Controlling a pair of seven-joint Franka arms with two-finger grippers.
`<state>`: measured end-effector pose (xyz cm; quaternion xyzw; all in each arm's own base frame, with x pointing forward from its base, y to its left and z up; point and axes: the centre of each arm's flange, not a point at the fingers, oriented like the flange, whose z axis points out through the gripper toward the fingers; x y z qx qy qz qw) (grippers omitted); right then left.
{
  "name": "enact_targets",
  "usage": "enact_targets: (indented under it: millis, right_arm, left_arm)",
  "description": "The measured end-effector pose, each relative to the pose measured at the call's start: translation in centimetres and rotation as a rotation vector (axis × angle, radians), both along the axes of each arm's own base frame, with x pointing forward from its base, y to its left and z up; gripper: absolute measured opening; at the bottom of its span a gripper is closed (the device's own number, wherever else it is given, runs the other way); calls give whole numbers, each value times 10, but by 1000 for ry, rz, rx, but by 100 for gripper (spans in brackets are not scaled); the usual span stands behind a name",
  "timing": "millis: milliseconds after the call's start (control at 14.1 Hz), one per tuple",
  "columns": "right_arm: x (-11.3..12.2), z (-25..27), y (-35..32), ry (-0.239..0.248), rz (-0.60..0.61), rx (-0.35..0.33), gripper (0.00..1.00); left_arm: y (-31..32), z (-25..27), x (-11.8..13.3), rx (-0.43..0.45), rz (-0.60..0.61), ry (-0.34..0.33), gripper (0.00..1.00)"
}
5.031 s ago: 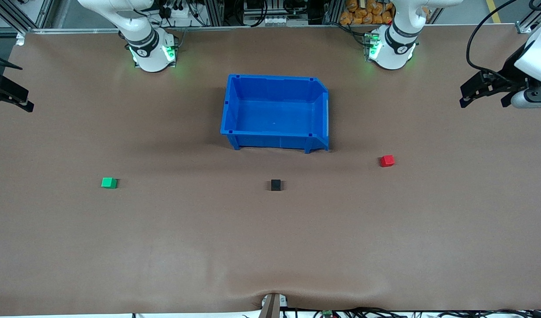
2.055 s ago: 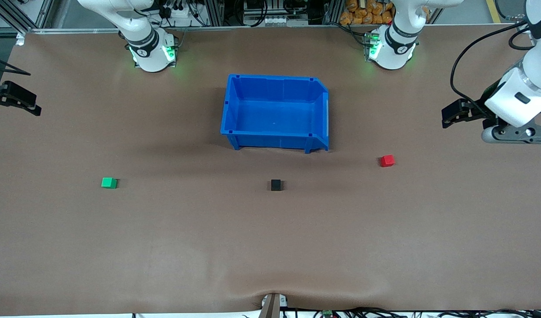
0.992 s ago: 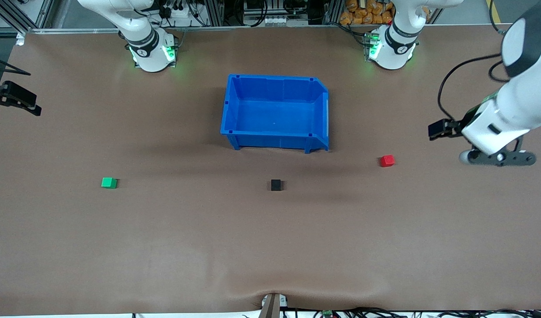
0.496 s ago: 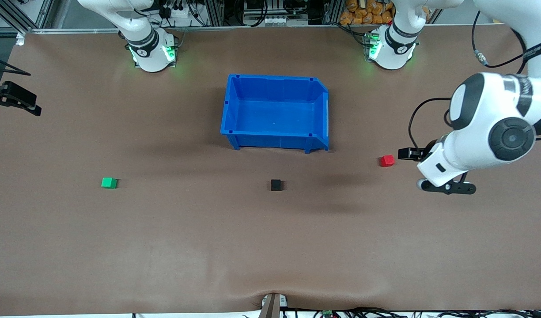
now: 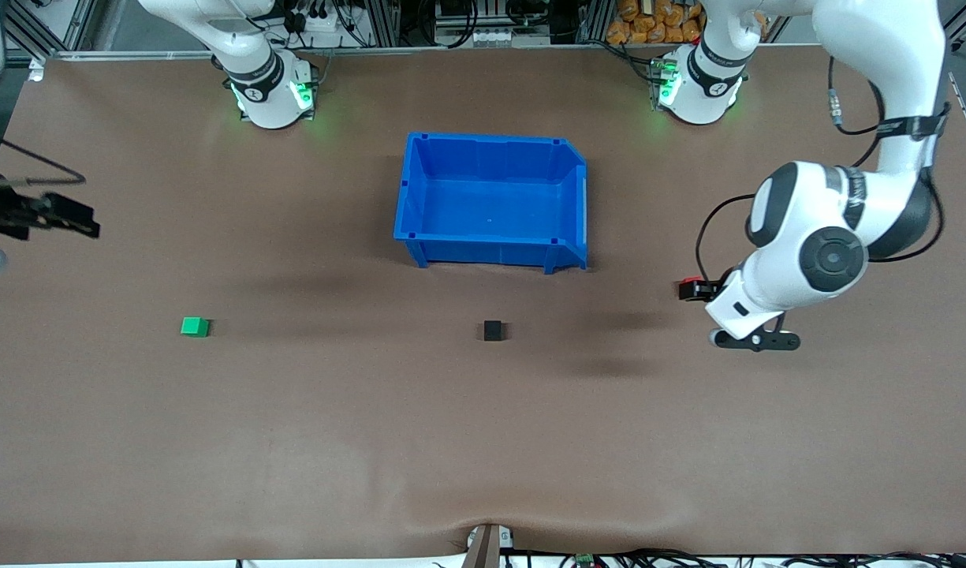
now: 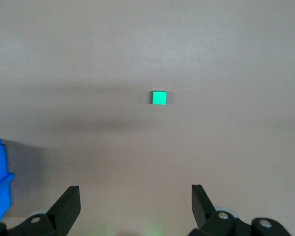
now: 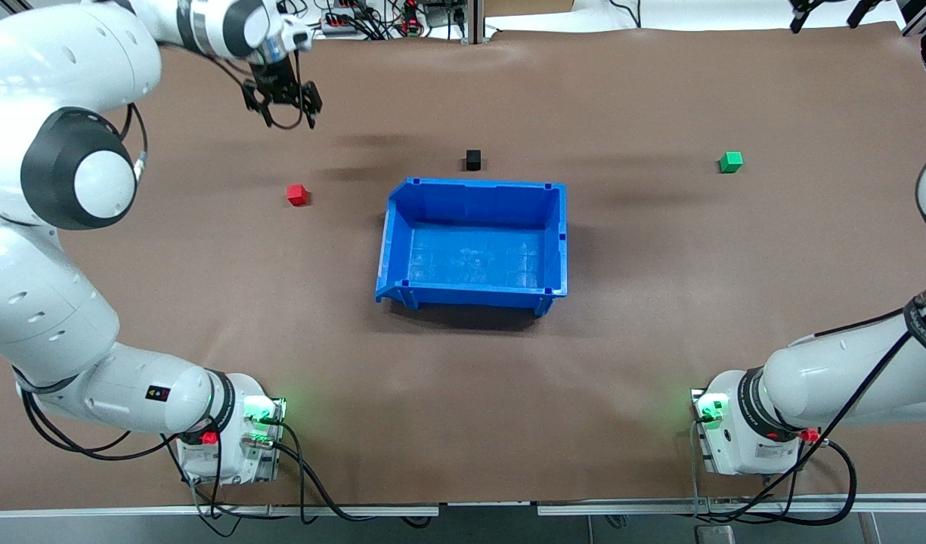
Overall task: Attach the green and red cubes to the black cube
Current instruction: 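Lower the left gripper to the red cube while the right gripper nears green, then close the left gripper on the red cube while the right gripper lowers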
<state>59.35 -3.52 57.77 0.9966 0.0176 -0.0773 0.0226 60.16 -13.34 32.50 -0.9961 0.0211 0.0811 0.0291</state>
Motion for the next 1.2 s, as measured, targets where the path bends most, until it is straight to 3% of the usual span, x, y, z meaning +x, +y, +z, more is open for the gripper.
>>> enact_targets:
  millis: [142,354,496,709,992,1205]
  right_arm:
    - [6,-9,0,5,1,-5,100]
    - [10,-7,0,-29,5,-8,100]
    - [20,-20,0,-31,10,-24,100]
    - [34,-47,3,-7,38,-87,100]
    - [43,-80,-9,45,23,-99,100]
    - [47,-123,-53,122,-45,-99,100]
  left_arm:
    - [12,-36,-14,-3,14,-8,100]
    - [28,-87,-38,-21,29,-71,100]
    - [32,-107,-49,-23,37,-71,100]
    - [34,-118,-57,-16,96,-72,100]
    - [36,-131,-69,-29,125,-127,100]
    - [37,-135,-74,-33,126,-137,100]
